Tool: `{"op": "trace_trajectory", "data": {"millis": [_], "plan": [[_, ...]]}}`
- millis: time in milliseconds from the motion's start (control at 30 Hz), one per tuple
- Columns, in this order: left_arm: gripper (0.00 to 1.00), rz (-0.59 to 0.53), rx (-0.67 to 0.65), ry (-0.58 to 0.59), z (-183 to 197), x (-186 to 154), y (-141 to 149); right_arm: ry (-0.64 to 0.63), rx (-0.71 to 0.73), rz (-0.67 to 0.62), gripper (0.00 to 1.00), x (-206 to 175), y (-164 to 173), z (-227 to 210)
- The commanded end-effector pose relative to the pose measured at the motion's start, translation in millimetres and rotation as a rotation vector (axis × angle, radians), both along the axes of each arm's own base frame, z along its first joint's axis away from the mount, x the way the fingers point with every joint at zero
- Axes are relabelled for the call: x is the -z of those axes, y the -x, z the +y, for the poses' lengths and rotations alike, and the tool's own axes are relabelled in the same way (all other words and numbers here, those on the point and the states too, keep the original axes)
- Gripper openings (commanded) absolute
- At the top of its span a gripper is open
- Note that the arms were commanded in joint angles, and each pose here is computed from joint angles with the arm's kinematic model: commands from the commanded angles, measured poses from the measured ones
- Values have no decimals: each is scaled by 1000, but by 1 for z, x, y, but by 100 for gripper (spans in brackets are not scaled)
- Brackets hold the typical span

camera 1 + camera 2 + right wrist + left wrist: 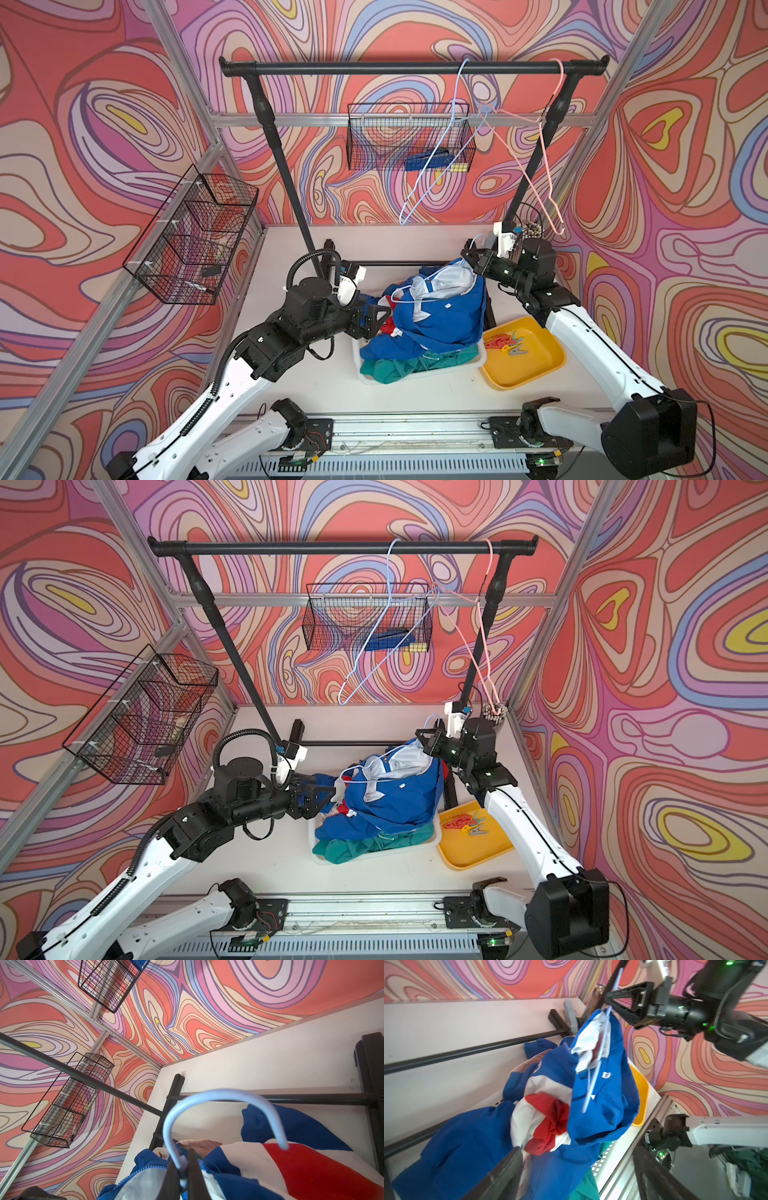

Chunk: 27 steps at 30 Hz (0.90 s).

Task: Remove the clothespins securing jackets to the hanger
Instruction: Remove the jacket from the hanger.

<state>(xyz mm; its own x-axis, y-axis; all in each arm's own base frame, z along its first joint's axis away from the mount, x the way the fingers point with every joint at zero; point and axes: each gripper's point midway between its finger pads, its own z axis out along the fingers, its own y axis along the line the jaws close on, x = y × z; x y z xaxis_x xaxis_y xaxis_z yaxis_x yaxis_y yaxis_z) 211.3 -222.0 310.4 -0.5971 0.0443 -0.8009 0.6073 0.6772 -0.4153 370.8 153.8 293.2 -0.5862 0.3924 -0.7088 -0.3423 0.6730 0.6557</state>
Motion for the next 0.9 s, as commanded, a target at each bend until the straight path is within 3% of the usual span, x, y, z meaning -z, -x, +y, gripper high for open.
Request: {"op": "trace_trajectory", "data": {"millis": [0, 300, 400, 500, 533, 667, 733, 833, 867], "plan": [[79, 21, 145, -65, -17, 8, 7, -16, -79, 77, 0, 12, 12, 14], [59, 68, 201, -74, -45, 13, -15, -14, -94, 76, 0, 10, 13, 16], [34, 71, 194, -73, -47, 14, -18, -9, -96, 72, 0, 8, 13, 16], [2, 71, 176, -76, -44, 13, -19, -6, -100, 69, 0, 7, 13, 16], [0, 73, 173, -80, -43, 13, -18, -8, -106, 64, 0, 5, 14, 17], [0, 68, 136, -85, -31, 7, -12, -3, -107, 16, 58, -9, 18, 16], [0, 57, 123, -73, -23, -2, -4, 4, -72, -9, 79, -18, 20, 10], [0, 30, 96, -44, -7, -19, 11, 2, -22, -44, 98, -36, 23, 2], [0, 26, 91, -38, -2, -23, 16, -6, -10, -53, 98, -42, 23, 0]]}}
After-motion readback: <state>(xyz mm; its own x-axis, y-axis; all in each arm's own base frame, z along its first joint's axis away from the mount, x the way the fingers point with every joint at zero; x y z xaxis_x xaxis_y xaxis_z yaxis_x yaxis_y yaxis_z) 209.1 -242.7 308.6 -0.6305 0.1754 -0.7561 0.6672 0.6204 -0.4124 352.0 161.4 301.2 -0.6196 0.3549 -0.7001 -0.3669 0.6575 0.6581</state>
